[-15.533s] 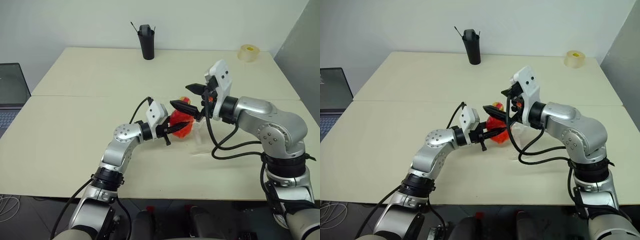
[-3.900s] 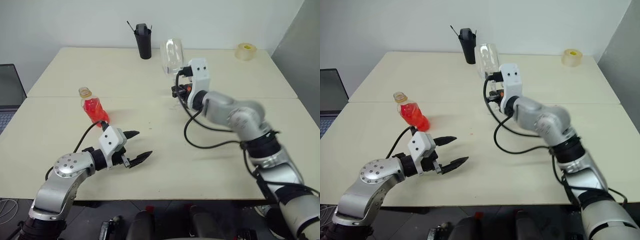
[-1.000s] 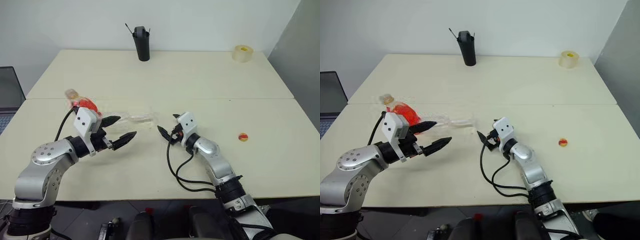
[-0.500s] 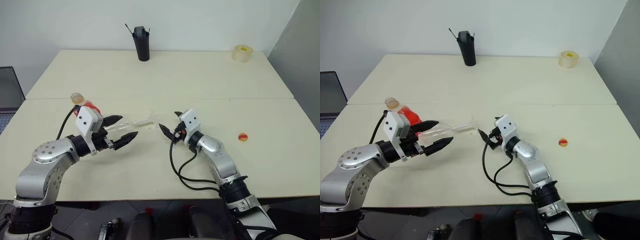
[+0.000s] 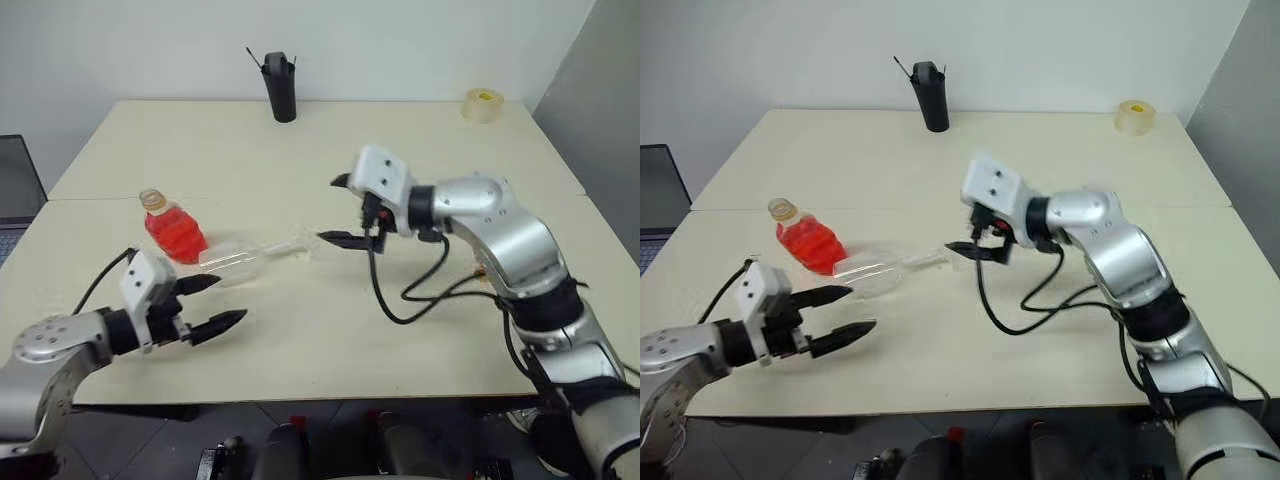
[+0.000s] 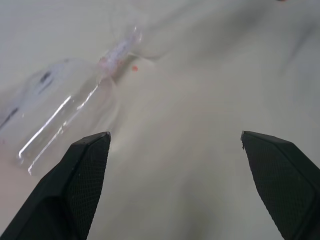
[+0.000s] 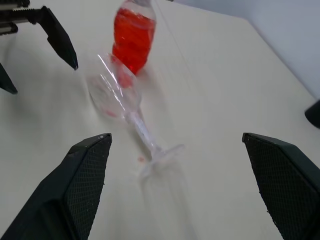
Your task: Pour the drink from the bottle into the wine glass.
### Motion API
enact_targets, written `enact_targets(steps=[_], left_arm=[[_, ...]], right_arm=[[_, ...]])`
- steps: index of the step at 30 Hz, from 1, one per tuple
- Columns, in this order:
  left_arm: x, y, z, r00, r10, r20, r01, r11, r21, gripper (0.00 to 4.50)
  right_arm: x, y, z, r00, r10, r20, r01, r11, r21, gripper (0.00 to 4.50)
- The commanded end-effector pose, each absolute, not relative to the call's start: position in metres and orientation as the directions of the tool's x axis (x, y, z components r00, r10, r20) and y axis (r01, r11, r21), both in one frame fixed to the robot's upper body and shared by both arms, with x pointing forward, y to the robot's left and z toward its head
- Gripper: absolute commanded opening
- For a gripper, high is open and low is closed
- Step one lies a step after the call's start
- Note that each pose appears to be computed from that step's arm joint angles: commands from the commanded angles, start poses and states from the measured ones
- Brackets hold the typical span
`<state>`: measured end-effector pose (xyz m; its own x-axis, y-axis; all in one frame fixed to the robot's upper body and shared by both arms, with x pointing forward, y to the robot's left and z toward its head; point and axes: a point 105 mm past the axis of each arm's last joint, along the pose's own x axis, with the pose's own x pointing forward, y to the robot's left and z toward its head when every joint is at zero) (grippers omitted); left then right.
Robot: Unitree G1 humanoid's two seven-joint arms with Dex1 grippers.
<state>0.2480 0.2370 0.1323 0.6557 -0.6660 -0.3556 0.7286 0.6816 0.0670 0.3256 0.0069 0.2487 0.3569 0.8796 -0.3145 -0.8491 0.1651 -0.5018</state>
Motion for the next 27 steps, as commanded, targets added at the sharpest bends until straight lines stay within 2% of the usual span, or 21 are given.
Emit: enact_targets(steps=[1,8,12,18,27], left_arm=[[0.248,0.240,0.142,0.693,-0.644,-0.323,0.706,0.697,0.125,4.50],[0.241,0.222,0.130,0.726,-0.632,-0.271,0.673,0.735,0.088,4.50],[0.236,0.218,0.125,0.745,-0.616,-0.254,0.650,0.756,0.075,4.50],[0.229,0.216,0.123,0.765,-0.598,-0.241,0.627,0.777,0.063,4.50],[0.223,0.211,0.121,0.780,-0.582,-0.228,0.607,0.794,0.049,4.50]], right_arm=[[0.321,0.035,0.248,0.264,0.873,-0.410,-0.887,0.053,-0.459,4.47],[0.347,0.063,0.203,0.256,0.703,-0.664,-0.914,-0.049,-0.404,4.47],[0.358,0.065,0.181,0.227,0.615,-0.755,-0.932,-0.087,-0.351,4.47],[0.377,0.074,0.182,0.278,0.581,-0.765,-0.917,-0.075,-0.391,4.47],[0.381,0.082,0.201,0.306,0.603,-0.736,-0.875,-0.126,-0.467,4.47]])
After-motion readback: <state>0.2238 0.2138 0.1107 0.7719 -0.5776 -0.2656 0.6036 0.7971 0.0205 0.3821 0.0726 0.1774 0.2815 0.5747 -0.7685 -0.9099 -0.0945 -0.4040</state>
